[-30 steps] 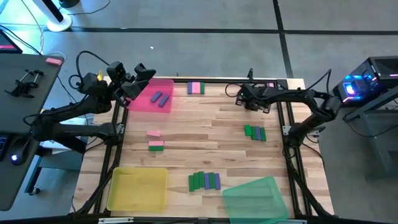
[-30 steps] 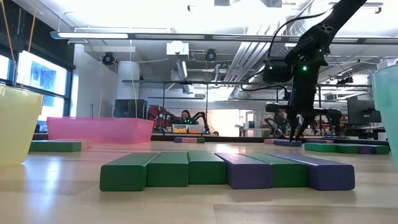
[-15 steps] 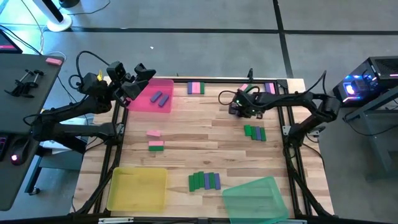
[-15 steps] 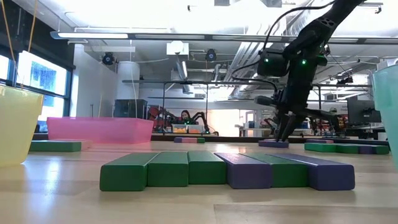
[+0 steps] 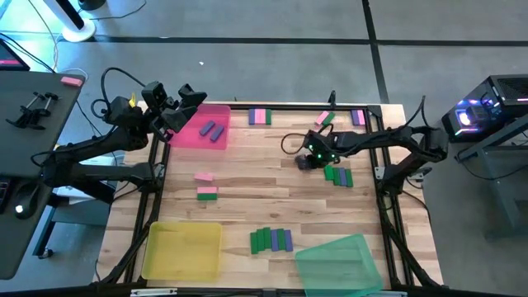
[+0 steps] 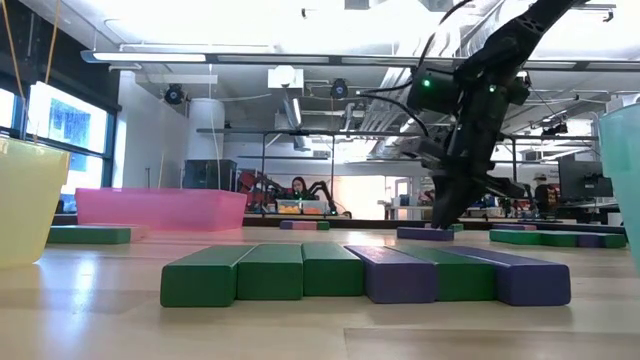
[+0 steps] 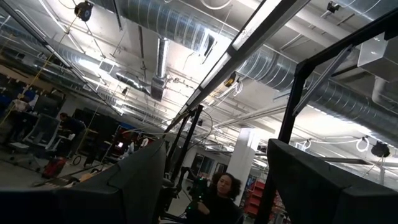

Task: Sort blocks
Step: Put the violet block into the pink bin

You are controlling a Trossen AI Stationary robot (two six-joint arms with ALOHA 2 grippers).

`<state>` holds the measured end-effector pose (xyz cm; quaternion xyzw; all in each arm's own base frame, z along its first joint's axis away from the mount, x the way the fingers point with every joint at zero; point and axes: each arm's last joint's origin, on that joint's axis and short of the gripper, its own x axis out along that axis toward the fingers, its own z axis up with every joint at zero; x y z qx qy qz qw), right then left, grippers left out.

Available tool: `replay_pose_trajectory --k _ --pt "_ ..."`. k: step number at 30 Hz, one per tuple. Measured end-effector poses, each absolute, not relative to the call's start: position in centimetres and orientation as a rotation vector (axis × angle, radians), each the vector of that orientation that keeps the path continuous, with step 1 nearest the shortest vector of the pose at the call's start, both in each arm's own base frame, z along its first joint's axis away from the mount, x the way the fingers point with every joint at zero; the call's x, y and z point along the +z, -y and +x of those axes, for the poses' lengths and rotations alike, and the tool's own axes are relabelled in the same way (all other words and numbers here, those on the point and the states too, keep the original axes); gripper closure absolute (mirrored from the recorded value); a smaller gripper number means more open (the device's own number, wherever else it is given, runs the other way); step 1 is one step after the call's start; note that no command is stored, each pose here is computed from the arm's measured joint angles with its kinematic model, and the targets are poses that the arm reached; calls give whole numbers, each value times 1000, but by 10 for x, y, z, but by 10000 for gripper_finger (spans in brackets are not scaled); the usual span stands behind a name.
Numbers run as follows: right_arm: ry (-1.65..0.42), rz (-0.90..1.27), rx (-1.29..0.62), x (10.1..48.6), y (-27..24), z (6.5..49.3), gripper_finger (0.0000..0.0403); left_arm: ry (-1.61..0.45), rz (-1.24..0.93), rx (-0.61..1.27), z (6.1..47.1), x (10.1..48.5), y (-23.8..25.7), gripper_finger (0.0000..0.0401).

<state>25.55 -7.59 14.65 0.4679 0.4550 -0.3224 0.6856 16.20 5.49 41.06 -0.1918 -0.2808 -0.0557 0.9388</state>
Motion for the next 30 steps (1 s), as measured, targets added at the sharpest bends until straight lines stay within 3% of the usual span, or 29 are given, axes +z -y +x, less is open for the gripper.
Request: replay_pose_trajectory --k 11,17,21,26,30 --pt "-1030 761 -346 152 49 272 403 574 -392 -111 162 411 -55 133" --pt "-1078 601 -230 151 39 272 403 575 -393 -107 162 411 -55 133" --pt "-1081 570 -211 158 42 275 403 577 -387 -100 162 410 -55 133" --pt "-1009 510 -254 204 56 289 403 585 -382 -79 162 411 -56 133" --pt "-1048 487 -324 217 65 296 393 584 -384 -52 162 410 -57 133"
